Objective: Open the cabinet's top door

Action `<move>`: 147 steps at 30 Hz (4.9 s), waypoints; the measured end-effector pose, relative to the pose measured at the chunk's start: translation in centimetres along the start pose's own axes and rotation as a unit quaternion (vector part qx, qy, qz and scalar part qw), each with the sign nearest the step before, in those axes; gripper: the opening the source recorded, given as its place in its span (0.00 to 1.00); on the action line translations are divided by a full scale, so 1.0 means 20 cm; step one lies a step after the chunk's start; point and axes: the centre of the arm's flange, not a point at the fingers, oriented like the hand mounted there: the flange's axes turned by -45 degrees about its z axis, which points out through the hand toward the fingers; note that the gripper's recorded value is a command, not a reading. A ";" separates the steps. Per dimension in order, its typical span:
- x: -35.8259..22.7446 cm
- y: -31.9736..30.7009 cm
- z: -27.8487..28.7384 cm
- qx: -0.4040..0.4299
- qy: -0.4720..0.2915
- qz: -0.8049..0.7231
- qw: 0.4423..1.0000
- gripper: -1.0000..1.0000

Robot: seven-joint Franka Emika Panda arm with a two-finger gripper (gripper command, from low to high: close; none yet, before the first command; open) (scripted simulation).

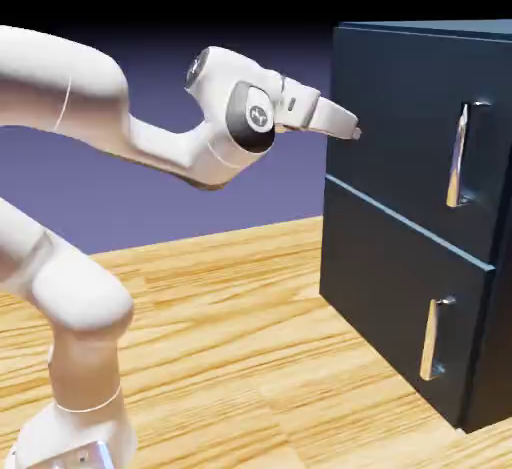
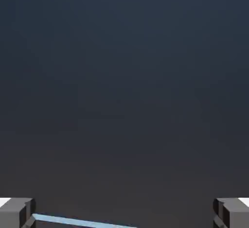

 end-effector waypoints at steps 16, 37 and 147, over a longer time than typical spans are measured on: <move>0.07 0.26 -0.05 -0.009 0.104 0.013 0.994 1.00; -0.18 0.78 0.25 -0.020 0.186 0.039 0.982 1.00; -0.50 -2.18 -0.79 -0.703 0.108 0.167 0.683 0.00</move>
